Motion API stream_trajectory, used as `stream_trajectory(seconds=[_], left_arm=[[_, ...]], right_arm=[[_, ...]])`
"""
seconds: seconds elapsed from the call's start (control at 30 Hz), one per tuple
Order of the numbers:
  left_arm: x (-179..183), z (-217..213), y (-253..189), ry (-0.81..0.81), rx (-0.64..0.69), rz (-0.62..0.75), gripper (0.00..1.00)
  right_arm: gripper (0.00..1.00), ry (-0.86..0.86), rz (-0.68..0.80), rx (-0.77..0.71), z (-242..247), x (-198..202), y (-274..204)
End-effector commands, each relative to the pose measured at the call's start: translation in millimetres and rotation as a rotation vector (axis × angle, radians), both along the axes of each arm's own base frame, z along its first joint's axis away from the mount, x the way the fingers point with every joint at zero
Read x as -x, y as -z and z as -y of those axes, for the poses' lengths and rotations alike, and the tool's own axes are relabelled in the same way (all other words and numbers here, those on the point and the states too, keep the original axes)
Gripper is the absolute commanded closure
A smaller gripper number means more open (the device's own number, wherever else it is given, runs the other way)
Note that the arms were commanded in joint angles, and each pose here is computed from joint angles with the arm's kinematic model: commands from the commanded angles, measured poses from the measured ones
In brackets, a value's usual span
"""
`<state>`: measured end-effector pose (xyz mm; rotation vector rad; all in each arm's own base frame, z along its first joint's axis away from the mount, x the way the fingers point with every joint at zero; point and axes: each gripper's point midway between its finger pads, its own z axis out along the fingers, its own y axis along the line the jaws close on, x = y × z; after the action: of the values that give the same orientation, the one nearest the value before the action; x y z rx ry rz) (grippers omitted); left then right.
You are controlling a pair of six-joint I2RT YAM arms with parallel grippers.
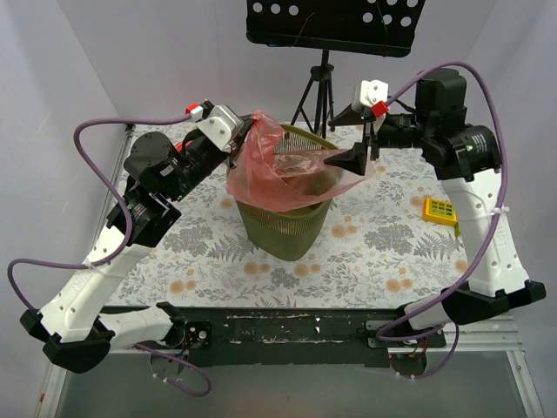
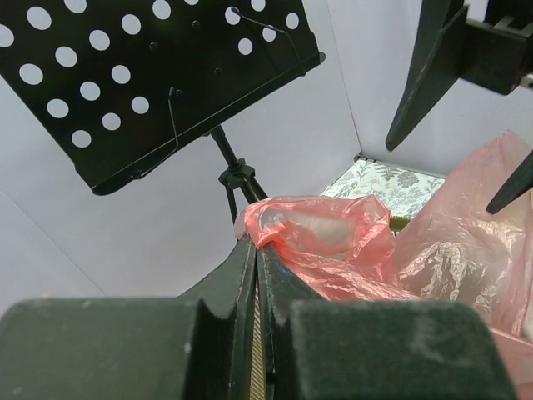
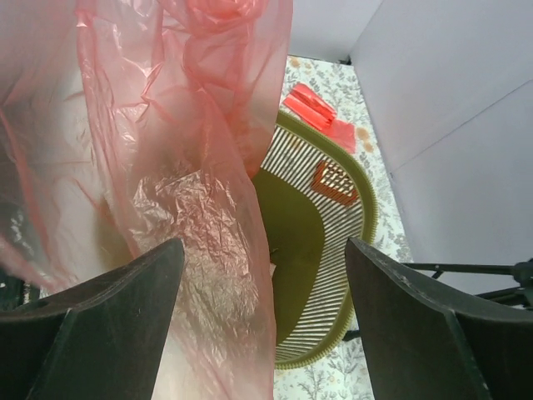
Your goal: Put the trash bags into the trash bin
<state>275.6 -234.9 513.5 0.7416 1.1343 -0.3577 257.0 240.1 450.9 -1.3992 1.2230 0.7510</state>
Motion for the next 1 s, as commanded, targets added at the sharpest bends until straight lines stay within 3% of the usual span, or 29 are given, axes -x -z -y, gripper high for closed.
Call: stream_trajectory(seconds=[0.0, 0.3, 0.73, 0.83, 0.97], left_arm=[[4.2, -9.4, -16.5, -0.021, 0.02, 0.046, 1.0], [0.1, -9.0, -17.7, -0.036, 0.008, 0.064, 1.0], [0.9, -13.7, -18.5, -0.053, -0.008, 0.078, 1.0], [0.7, -13.6, -13.8, -0.055, -0.02, 0.077, 1.0], [-1.5, -10.7, 1.9, -0.049, -0.042, 0.052, 1.0]], right_arm=[[0.14, 0.0, 0.143, -0.053, 6.6, 18.8, -35.7], [0.13, -0.067, 0.161, 0.124, 2.6, 34.2, 22.1], [0.19, 0.168, 0.308, 0.177, 19.3, -6.4, 24.5], [0.37, 0.292, 0.303, 0.165, 28.1, -23.9, 19.8], [0.78, 0.374, 0.274, 0.127, 31.5, -34.9, 9.9]])
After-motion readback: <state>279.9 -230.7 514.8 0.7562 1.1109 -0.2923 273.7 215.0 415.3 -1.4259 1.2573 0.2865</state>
